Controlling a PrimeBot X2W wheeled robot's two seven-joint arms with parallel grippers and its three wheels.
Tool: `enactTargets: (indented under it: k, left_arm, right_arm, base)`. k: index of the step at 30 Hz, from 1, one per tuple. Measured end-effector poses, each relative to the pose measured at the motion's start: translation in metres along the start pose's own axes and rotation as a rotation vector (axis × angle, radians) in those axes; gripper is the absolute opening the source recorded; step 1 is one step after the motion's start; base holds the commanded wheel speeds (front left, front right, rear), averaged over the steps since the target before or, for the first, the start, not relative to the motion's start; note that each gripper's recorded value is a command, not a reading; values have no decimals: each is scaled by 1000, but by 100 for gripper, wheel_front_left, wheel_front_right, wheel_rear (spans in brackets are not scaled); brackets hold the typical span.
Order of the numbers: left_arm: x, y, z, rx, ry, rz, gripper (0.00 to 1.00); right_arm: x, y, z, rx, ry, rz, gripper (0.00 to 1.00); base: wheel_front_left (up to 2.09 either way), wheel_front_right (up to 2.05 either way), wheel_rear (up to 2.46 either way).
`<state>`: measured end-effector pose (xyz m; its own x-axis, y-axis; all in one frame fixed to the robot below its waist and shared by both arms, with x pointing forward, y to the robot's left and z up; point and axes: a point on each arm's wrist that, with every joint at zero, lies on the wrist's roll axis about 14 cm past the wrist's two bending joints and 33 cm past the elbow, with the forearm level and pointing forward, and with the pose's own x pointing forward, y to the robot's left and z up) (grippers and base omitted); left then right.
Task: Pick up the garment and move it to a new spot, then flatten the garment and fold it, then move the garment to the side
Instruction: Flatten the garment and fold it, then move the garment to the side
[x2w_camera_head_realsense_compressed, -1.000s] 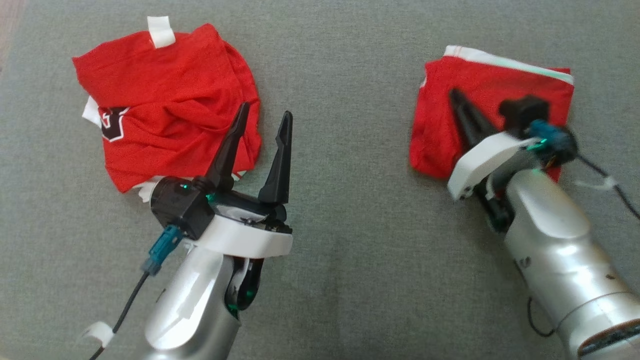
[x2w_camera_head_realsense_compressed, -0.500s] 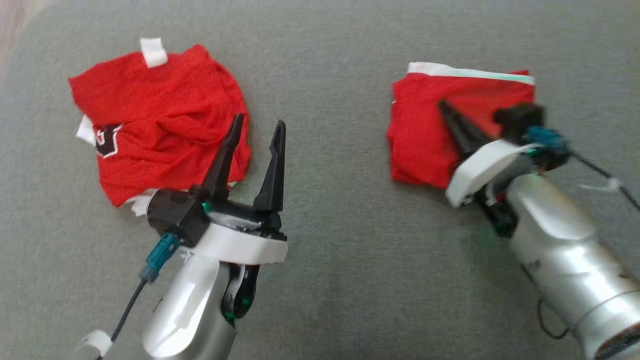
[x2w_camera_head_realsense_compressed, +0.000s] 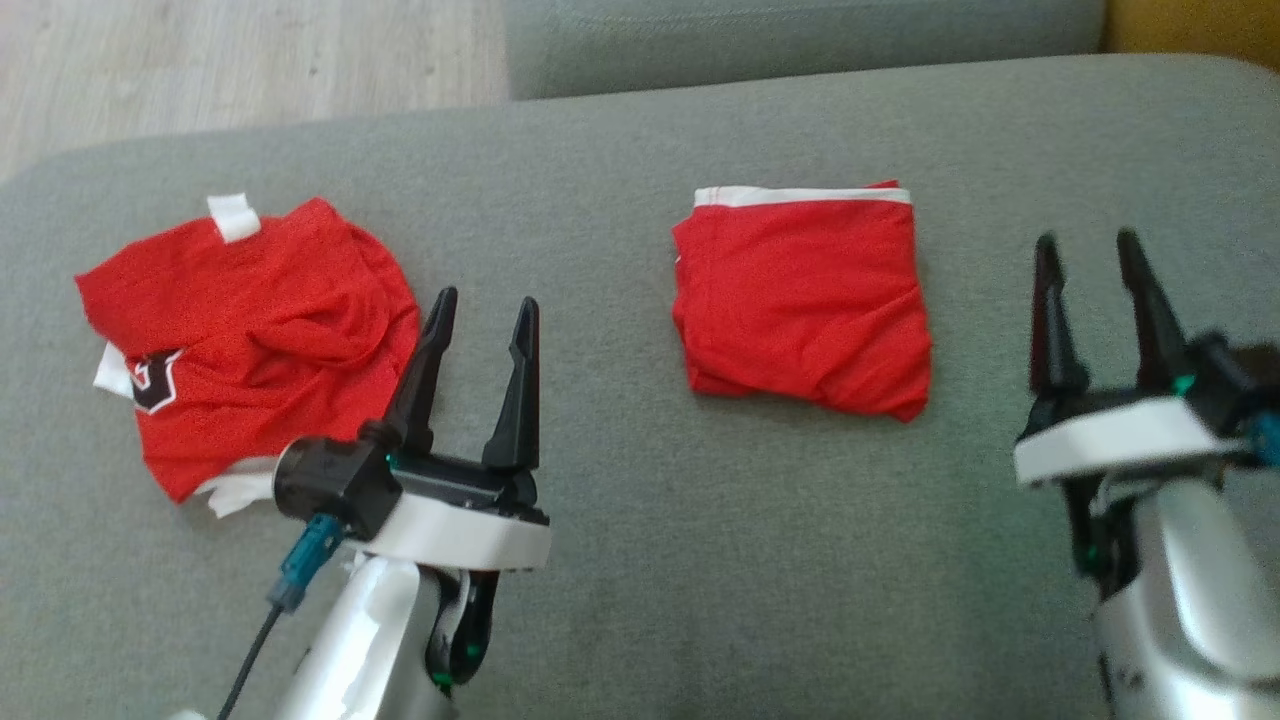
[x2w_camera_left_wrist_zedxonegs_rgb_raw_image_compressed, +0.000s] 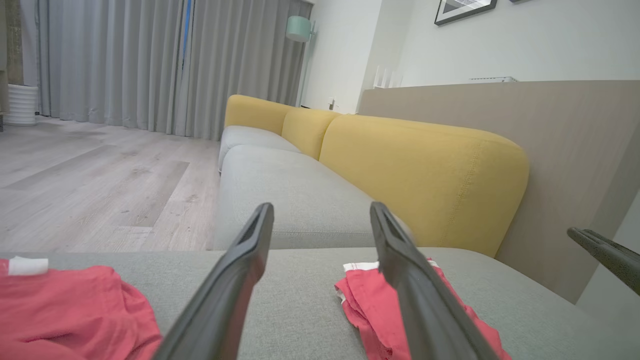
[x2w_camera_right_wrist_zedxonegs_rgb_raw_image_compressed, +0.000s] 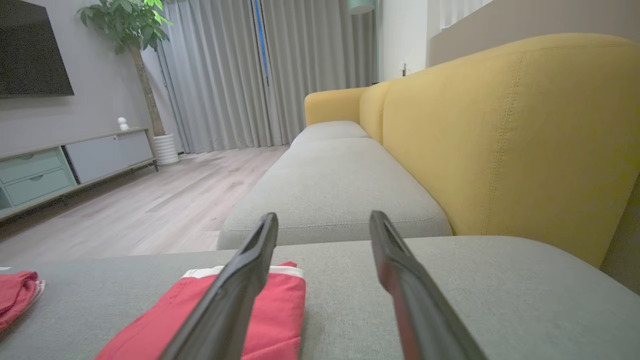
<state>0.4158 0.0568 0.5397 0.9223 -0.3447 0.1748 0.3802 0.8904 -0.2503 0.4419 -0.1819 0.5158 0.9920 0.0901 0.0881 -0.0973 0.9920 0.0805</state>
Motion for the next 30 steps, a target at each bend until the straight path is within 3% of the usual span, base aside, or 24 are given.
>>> enactTargets:
  k: [10,25,30]
  left_arm:
    - [-19,-2,-12,-8,38,22,100]
    - [-23,7,-17,-1,54,60,100]
    - [-23,11,-26,-9,77,68,100]
  right_arm:
    - [-57,-14,-19,45,46,-101,100]
    - [-52,-13,-26,71,62,-104,100]
    - [-34,-13,-37,50,94,-97,100]
  base:
    - [0,0,0]
    - [0,0,0]
    - [0,0,0]
